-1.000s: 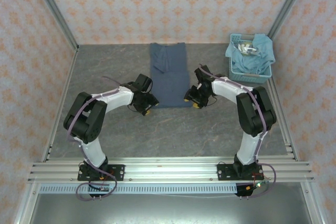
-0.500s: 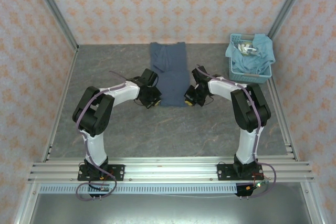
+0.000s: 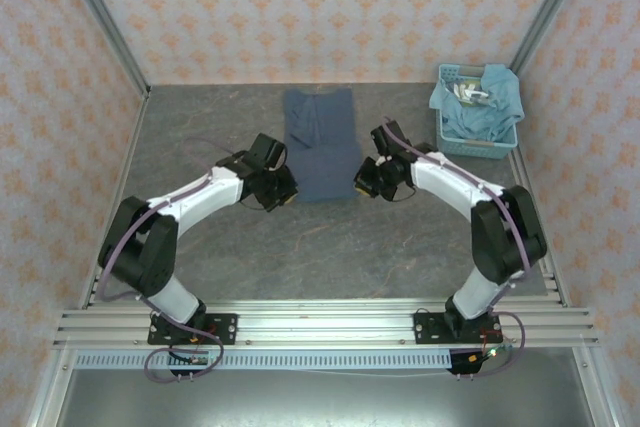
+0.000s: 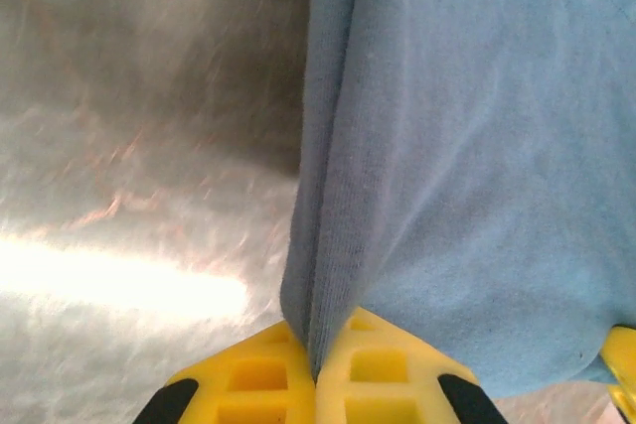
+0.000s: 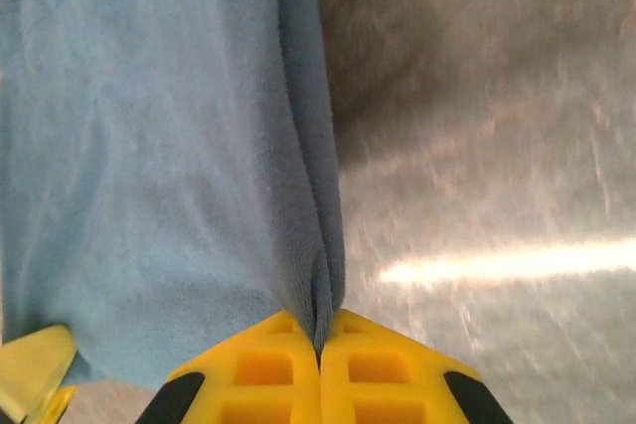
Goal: Fold and stack the t-shirts
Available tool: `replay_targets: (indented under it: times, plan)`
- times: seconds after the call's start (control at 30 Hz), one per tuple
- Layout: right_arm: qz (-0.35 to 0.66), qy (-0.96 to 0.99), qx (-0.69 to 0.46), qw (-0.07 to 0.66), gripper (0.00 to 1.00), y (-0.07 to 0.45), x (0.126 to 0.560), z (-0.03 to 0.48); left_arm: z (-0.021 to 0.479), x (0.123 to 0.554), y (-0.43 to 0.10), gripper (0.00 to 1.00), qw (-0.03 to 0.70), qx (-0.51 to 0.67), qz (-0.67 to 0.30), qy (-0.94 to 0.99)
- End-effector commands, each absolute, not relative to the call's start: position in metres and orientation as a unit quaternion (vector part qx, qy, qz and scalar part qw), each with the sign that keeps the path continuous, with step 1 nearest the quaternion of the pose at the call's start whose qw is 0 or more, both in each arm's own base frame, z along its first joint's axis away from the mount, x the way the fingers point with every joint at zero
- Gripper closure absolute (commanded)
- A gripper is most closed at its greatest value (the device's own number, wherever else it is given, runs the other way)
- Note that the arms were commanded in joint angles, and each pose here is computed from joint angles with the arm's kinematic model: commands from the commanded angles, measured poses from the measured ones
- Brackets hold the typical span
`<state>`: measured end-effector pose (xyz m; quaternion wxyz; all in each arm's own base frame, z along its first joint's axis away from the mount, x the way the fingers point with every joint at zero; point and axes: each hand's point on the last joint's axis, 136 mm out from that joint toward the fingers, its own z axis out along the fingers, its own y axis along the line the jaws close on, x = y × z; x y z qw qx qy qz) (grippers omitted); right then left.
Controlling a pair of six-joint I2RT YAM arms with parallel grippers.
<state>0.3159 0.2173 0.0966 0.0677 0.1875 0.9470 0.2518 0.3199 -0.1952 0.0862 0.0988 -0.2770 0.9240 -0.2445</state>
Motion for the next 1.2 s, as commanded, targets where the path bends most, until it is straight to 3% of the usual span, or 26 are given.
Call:
replay_targets:
  times: [0.0,0.27,0.43,0.77,1.0,1.17]
  plan:
    - [0.228,0.958,0.171,0.034,1.00,0.212,0.267,0.090,0.083,0.275,-0.196,1.00,0.059,-0.240,-0.241,0.938]
    - [0.254,0.958,0.128,-0.021,1.00,0.221,0.159,0.113,0.107,0.182,-0.204,1.00,0.037,-0.188,-0.274,0.942]
    - [0.286,0.948,0.138,-0.012,1.00,0.212,0.130,0.151,0.150,0.158,-0.212,1.00,0.079,-0.180,-0.326,0.925]
    - [0.306,0.933,0.186,0.045,1.00,0.205,0.155,0.218,0.224,0.180,-0.193,1.00,0.186,-0.226,-0.353,0.889]
    - [0.313,0.923,0.220,0.047,1.00,0.211,0.197,0.230,0.221,0.215,-0.186,1.00,0.186,-0.283,-0.328,0.882]
    - [0.304,0.916,0.259,0.023,1.00,0.214,0.244,0.208,0.212,0.270,-0.180,1.00,0.171,-0.334,-0.318,0.871]
